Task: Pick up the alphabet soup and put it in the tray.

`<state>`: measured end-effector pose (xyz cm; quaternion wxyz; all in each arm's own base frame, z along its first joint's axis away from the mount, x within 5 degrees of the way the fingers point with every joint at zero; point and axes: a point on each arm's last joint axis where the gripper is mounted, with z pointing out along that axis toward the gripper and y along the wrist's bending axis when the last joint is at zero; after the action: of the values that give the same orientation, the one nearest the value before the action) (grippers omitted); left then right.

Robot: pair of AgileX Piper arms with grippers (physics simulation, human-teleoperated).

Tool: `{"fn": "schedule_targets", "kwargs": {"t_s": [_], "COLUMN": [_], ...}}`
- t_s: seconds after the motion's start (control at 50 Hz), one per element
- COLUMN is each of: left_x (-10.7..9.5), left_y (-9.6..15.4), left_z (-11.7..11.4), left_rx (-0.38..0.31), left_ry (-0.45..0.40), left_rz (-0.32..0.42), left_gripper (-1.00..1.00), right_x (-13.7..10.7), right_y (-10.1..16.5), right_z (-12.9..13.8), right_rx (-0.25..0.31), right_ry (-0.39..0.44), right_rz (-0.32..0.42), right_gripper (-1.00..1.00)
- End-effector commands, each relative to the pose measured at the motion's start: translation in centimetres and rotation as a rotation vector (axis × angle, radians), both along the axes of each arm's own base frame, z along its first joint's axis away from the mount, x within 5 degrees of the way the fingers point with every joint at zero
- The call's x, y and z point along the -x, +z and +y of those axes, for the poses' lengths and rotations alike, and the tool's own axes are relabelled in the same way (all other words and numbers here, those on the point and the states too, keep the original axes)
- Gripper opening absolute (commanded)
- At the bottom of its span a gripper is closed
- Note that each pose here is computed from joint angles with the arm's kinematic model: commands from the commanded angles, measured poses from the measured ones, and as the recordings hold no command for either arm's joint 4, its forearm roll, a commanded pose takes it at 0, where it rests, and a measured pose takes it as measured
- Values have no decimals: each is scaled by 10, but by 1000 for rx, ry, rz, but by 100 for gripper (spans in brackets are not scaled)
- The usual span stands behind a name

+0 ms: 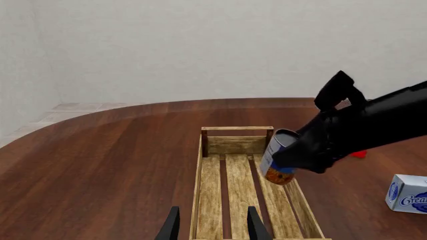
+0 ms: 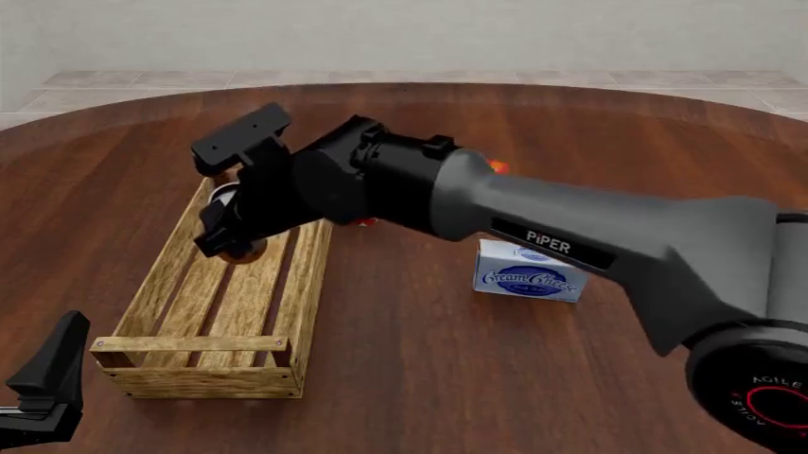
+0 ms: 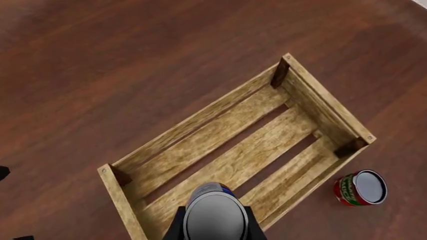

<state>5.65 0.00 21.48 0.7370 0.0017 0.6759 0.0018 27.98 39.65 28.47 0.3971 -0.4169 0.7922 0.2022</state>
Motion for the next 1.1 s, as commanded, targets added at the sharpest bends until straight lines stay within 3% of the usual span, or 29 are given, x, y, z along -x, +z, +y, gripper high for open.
{"fn": "schedule_targets", "kwargs": {"t_s": [0.02, 1.1], "left_x": [0, 0], "left_y": [0, 0], "left_z": [0, 0], "left_rx": [0, 0], "left_ry": [0, 0], "left_rz": [0, 0], "left_gripper": [100, 100], "right_x": [-9, -44], "right_y": [-9, -73], "right_z": [8, 25], "right_rx": [-14, 41], "right_ry": [-24, -77], "right_rz": [20, 87], "right_gripper": [-100, -100]}}
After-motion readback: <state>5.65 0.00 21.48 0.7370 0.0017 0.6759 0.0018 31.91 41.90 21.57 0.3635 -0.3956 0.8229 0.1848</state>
